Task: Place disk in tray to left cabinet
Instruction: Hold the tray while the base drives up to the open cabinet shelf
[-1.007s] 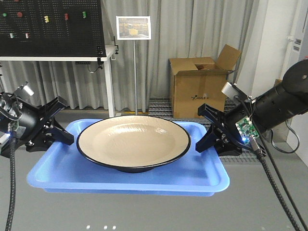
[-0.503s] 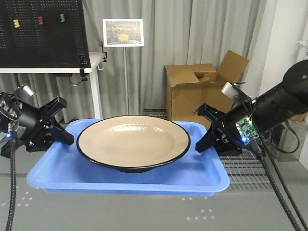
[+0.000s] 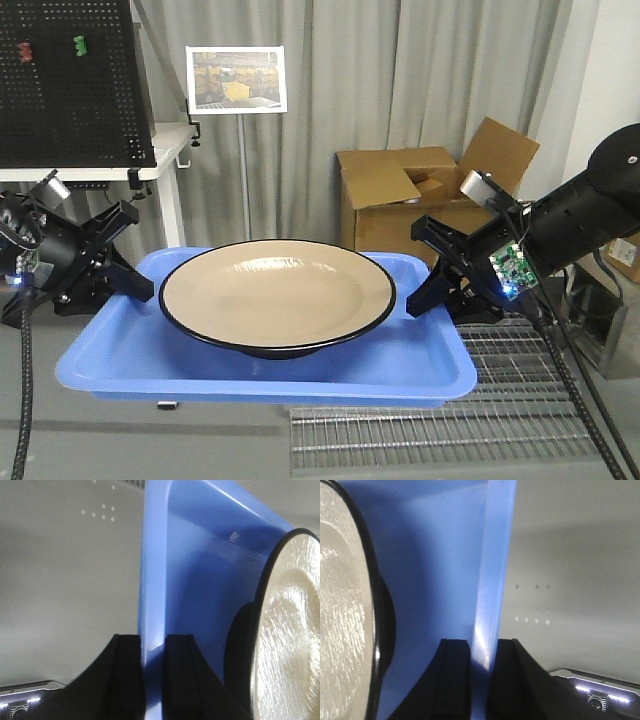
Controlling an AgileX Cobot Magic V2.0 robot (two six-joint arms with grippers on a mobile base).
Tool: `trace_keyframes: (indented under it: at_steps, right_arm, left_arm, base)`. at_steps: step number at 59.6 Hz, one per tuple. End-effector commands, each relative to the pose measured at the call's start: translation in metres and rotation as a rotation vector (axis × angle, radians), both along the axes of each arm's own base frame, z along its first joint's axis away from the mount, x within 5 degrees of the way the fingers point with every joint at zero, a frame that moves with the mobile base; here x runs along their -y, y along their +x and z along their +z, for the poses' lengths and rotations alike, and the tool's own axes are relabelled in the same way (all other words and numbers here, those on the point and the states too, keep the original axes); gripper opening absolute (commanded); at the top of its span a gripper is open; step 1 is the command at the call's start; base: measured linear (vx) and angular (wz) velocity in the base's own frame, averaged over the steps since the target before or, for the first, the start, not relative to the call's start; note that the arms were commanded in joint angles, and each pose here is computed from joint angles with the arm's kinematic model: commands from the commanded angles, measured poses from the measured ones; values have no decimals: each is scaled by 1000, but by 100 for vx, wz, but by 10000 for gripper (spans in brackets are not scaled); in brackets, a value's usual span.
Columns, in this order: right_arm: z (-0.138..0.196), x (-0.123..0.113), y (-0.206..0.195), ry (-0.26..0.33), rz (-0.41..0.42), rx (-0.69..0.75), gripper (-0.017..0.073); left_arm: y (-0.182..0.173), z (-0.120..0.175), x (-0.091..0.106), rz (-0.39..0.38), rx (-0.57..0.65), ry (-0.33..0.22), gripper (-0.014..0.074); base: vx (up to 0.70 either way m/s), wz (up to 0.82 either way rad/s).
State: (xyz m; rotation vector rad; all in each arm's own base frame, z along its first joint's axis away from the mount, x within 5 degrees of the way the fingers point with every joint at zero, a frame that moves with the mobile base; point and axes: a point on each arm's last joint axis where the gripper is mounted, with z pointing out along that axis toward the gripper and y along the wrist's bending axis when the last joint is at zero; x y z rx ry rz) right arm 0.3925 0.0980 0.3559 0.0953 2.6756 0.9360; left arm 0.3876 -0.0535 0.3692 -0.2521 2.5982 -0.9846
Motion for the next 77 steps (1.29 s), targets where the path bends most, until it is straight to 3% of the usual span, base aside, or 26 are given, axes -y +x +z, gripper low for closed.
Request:
trace_keyframes:
  at_steps: [1,45,77]
  right_arm:
    - [42,-9,-16,119,19,117,-4]
    - [42,-9,-15,117,16,120,-4]
    - [42,-9,-15,116,17,119,-4]
  left_arm:
    - [-19,40,12,-22,87,-124,-1]
    - [-19,40,12,-22,87,-124,-1]
    - [-19,40,12,-22,87,-124,-1]
  base:
    - [53,-2]
    - [44,-7]
    - [26,-49]
